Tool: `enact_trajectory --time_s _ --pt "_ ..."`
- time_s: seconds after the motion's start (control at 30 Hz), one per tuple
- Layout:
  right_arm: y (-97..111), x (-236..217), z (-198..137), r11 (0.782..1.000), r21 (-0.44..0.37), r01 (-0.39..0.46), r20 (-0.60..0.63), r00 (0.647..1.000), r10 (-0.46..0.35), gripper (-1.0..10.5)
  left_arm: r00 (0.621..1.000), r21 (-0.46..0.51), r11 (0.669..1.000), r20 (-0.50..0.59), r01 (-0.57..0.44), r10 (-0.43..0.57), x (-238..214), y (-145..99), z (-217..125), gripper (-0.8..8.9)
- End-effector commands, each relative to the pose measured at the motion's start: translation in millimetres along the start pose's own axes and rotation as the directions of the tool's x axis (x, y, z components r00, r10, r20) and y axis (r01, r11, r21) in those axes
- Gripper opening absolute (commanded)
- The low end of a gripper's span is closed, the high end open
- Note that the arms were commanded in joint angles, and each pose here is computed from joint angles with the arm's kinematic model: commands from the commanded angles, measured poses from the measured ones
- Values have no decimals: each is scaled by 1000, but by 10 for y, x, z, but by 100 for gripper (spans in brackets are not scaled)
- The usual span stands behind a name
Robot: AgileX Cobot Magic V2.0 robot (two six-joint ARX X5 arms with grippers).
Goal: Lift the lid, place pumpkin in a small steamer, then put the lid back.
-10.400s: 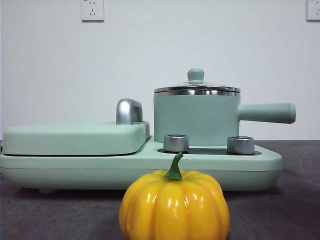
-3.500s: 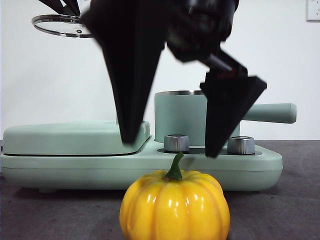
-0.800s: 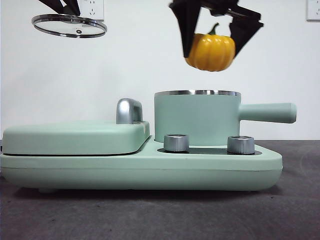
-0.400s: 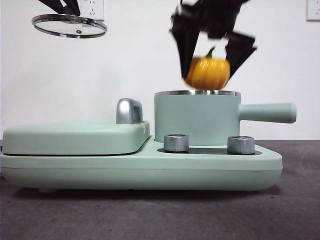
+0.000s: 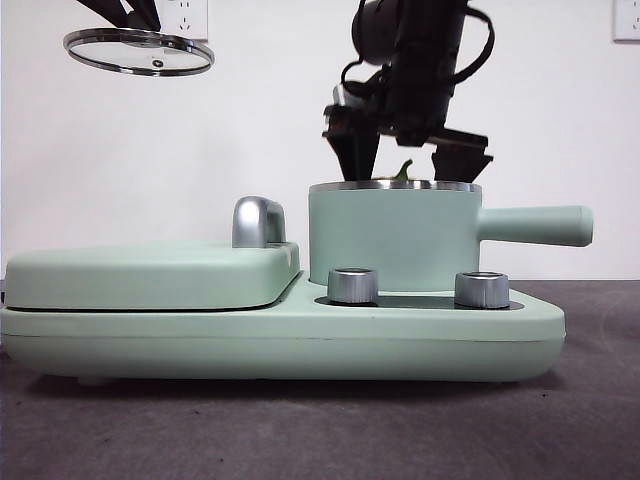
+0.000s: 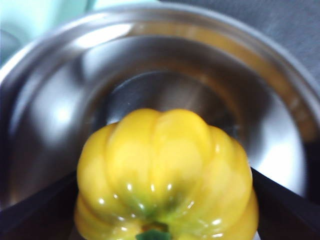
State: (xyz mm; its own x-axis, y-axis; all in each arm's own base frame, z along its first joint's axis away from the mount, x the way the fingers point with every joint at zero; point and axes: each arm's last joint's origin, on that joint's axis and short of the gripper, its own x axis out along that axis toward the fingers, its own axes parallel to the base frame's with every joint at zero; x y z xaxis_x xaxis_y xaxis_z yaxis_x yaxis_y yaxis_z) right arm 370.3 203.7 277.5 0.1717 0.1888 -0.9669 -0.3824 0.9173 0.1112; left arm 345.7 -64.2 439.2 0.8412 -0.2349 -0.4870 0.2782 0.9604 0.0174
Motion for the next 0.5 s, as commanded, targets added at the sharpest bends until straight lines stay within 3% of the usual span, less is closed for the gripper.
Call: enact_trajectory --time_s 0.03,0.27,0.5 --pt "102 87 40 999 -38 6 -5 1000 -6 399 998 5 1000 65 -2 2 -95 1 105 17" --pt "194 231 25 995 -67 78 -43 996 -81 400 998 4 1000 64 -2 2 -95 1 105 17" --pt "193 332 29 994 -67 81 -72 994 -86 400 998 4 1000 63 -2 2 -95 1 104 17"
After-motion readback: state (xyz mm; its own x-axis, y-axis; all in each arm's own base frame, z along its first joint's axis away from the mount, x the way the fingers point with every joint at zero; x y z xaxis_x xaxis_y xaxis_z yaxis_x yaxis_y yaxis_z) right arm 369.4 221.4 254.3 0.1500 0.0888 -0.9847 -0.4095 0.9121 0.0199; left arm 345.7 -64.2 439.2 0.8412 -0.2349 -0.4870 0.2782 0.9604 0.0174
